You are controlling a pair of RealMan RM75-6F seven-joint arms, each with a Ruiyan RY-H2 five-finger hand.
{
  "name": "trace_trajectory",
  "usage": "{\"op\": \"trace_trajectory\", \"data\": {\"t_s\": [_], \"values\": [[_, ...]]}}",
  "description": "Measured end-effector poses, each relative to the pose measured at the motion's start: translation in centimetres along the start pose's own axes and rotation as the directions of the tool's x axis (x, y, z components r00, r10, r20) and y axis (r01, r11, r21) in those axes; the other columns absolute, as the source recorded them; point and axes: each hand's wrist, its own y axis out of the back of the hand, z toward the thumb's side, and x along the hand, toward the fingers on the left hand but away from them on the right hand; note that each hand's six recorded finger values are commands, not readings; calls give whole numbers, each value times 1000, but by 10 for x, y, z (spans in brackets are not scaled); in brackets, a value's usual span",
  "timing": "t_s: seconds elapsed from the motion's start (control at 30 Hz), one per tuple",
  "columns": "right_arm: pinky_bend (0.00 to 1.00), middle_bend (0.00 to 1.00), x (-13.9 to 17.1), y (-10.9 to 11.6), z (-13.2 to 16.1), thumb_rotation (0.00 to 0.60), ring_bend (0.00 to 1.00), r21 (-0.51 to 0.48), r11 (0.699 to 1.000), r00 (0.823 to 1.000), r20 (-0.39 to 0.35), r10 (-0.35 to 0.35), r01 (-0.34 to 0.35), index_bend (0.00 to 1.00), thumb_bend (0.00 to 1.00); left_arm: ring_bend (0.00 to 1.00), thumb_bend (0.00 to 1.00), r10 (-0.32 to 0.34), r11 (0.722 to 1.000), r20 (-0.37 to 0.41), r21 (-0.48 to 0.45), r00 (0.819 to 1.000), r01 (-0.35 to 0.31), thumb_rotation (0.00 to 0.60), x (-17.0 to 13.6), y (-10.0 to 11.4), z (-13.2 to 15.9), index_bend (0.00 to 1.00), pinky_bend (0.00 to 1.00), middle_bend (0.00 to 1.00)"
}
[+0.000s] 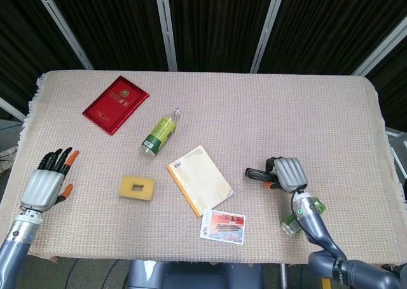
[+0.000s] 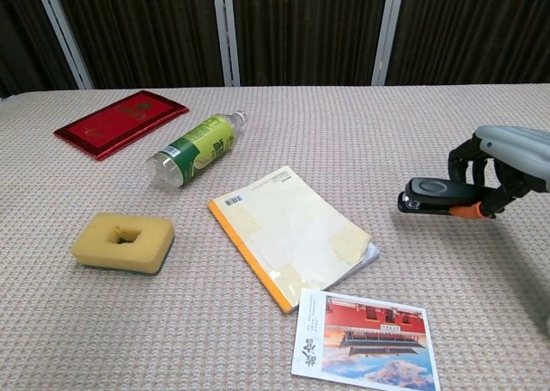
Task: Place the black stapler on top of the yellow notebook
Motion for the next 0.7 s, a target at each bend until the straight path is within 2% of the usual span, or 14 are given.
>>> {"op": "trace_trajectory", "data": {"t_s": [0.23, 0.37, 0.5, 0.7], "values": [[698, 522, 10, 24, 37, 600, 521, -59, 998, 998, -51, -36, 33, 711, 231, 0, 372, 1, 1000, 11, -6, 1000, -1, 600, 1, 1, 2, 0, 100, 0], [698, 522, 14, 29, 58, 600, 521, -93, 995, 997, -73, -30, 23, 711, 232, 0, 374, -7, 1000, 20, -6, 1000, 7, 600, 2, -1, 4, 0, 100, 0], [698, 523, 16, 29, 81, 600, 521, -102, 995, 995, -94, -17, 7, 711, 231, 0, 372, -18, 1000, 30, -5, 999, 18, 600, 3, -4, 6, 0, 101, 0], [698, 523, 16, 13, 116, 600, 521, -123, 992, 992, -126, 24, -39, 711, 231, 0, 373, -30, 1000, 34, -7, 999, 31, 600, 5, -7, 6, 0, 101, 0]]}}
